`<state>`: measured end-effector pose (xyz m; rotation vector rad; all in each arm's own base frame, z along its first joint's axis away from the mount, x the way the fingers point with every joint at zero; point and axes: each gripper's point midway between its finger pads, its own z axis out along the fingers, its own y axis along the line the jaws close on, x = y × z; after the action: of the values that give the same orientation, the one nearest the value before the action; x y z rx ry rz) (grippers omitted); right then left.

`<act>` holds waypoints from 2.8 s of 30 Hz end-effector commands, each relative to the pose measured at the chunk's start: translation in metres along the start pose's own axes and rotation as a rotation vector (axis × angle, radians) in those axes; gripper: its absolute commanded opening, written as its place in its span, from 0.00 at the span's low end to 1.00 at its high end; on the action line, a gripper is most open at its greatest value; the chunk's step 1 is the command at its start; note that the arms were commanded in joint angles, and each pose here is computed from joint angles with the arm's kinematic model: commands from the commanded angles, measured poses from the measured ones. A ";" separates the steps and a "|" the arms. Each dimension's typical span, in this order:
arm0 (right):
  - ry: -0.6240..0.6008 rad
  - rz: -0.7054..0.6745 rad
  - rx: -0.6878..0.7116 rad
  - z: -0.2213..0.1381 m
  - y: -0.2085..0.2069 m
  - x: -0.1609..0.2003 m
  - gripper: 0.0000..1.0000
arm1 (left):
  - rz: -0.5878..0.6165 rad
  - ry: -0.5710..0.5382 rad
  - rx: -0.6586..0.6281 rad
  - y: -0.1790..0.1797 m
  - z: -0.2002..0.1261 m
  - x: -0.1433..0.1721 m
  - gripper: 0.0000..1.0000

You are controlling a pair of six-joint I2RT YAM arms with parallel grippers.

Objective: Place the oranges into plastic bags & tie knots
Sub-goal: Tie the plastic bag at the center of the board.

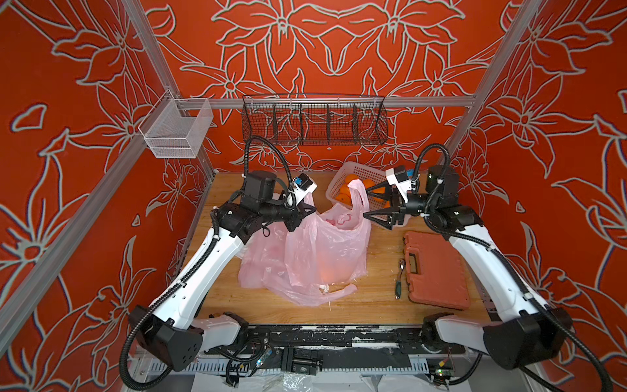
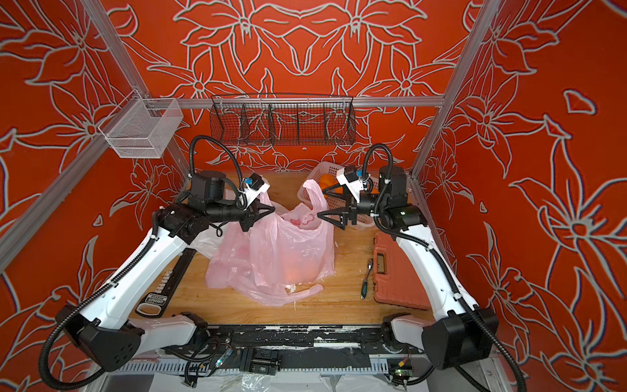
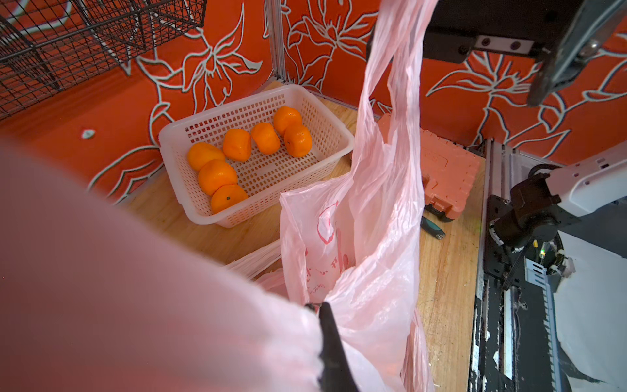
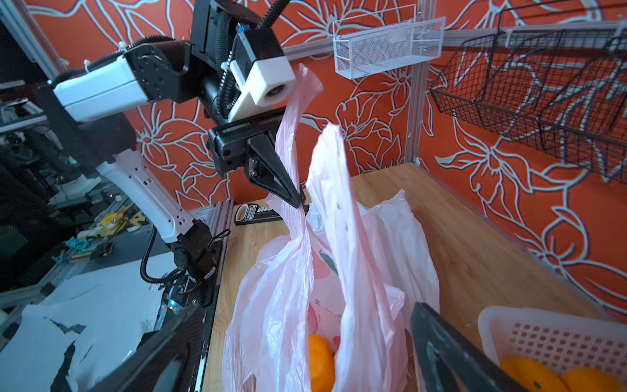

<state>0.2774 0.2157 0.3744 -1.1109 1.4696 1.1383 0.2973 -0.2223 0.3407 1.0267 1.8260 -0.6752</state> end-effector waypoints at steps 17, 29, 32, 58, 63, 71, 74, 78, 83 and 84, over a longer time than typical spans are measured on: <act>-0.006 0.015 -0.094 0.018 -0.011 0.020 0.64 | 0.023 -0.022 0.035 -0.006 -0.007 -0.007 0.00; -0.009 0.036 0.254 0.000 -0.007 0.015 0.00 | 0.114 -0.110 0.104 -0.029 -0.023 -0.020 0.00; 0.031 0.031 0.379 -0.009 0.001 0.013 0.00 | 0.159 -0.119 0.126 -0.038 -0.032 -0.023 0.00; 0.353 0.067 0.512 0.018 0.012 0.078 0.00 | 0.161 -0.120 0.272 -0.062 -0.005 -0.006 0.37; 0.335 0.071 0.505 0.021 0.012 0.067 0.00 | 0.163 -0.141 0.333 -0.066 -0.002 -0.016 0.34; 0.264 0.065 0.494 0.028 0.012 0.052 0.00 | 0.137 -0.152 0.316 -0.053 0.006 -0.035 0.42; 0.234 0.073 0.488 0.031 0.012 0.047 0.00 | 0.126 -0.162 0.362 -0.057 0.008 -0.041 0.34; 0.212 0.080 0.501 0.033 0.009 0.043 0.00 | 0.123 -0.162 0.427 -0.065 0.009 -0.043 0.19; 0.202 0.123 0.596 0.027 -0.007 0.046 0.00 | 0.130 -0.175 0.424 -0.069 0.007 -0.040 0.00; 0.202 0.129 0.619 0.025 -0.011 0.047 0.00 | 0.135 -0.183 0.422 -0.070 0.005 -0.039 0.00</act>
<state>0.2736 0.2358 0.3191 -0.7941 1.9008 0.6143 0.2599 -0.2762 0.3670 1.2815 1.5367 -1.0462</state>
